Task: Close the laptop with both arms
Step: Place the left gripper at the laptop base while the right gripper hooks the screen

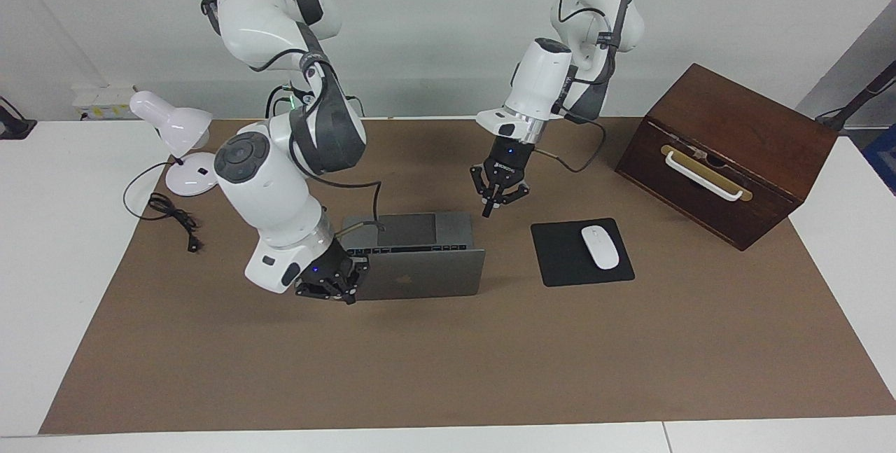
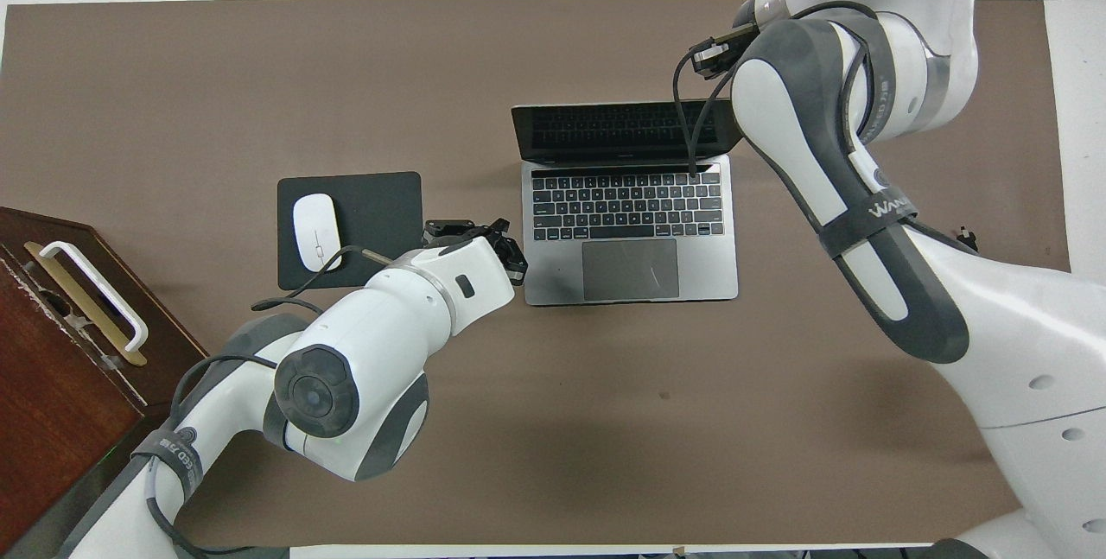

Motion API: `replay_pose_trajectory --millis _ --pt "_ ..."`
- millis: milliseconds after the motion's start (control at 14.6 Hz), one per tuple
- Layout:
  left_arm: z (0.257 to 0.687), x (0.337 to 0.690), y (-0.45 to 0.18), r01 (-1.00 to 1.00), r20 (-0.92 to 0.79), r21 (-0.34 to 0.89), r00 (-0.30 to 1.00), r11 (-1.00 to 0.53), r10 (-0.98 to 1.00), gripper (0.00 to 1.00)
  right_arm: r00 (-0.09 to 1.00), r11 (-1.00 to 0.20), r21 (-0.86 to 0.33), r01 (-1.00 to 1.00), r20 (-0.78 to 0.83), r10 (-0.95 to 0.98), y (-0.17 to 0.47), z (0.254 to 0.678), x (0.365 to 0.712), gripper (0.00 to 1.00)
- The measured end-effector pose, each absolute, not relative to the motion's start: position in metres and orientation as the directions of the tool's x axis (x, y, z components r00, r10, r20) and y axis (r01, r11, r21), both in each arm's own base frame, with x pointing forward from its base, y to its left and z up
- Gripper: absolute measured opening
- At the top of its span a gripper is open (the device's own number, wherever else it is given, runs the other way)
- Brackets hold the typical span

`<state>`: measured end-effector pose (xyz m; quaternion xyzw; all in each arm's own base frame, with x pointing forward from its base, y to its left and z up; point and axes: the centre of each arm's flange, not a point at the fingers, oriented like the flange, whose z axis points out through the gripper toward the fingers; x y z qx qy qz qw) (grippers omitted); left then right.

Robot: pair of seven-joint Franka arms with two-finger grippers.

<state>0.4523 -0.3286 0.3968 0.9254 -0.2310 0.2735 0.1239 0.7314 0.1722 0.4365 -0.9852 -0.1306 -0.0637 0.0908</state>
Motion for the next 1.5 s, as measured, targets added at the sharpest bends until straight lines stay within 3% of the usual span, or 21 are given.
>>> replay_pose_trajectory --millis 410,1502 --pt "0.344 0.408 -0.34 -0.548 0.599 0.09 0.697 -0.832 -0.394 0.01 0.96 -0.947 -0.158 0.279 0.08 0.269 0.181 0.422 0.704 0.01" --pt "0.269 0.402 -0.349 -0.581 0.664 0.048 0.626 -0.812 -0.409 0.01 0.956 -0.944 -0.152 0.293 0.035 0.292 0.191 0.408 0.679 0.01"
